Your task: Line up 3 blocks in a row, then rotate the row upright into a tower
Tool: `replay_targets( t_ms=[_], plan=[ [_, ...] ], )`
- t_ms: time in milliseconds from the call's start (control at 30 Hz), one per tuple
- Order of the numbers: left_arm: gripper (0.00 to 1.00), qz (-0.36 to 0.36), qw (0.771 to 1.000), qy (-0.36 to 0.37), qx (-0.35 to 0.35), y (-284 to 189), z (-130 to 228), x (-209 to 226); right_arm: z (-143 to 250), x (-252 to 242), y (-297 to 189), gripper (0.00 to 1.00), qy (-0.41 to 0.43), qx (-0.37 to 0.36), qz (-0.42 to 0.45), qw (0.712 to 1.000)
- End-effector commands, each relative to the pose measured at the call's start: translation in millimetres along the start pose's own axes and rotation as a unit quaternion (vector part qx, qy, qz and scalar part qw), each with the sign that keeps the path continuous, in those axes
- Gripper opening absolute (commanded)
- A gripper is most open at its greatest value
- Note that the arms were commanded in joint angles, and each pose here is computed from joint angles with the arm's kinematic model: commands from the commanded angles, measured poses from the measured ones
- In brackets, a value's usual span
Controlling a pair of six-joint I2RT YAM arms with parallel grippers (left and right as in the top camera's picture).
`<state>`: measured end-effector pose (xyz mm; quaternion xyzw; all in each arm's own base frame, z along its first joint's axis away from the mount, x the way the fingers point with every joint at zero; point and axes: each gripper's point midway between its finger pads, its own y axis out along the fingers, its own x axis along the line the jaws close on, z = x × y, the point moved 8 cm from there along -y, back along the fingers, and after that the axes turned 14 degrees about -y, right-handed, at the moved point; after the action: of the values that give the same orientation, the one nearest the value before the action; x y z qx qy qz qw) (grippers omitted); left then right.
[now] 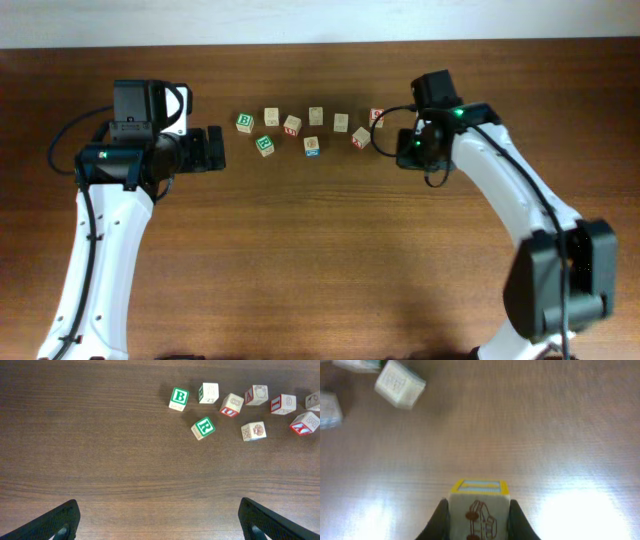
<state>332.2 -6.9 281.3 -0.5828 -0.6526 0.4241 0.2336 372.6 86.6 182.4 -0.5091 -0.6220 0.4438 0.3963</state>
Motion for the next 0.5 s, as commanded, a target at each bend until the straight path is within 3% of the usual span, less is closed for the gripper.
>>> replay_targets(
  t_ms=[0, 100, 467],
  plan=[
    [0.99, -0.004, 1.000, -0.007, -0.007, -4, -4, 0, 12, 0, -13, 0.05, -0.036, 0.025, 0.005, 0.999],
    [0.99, -0.004, 1.000, -0.007, -0.007, -4, -4, 0, 40, -2, 17, 0.05, -0.035, 0.067, 0.006, 0.997],
    [0.99, -0.005, 1.000, -0.007, -0.005, -3, -4, 0, 74, -6, 88, 0.06, -0.059, 0.053, 0.004, 0.997]
  ],
)
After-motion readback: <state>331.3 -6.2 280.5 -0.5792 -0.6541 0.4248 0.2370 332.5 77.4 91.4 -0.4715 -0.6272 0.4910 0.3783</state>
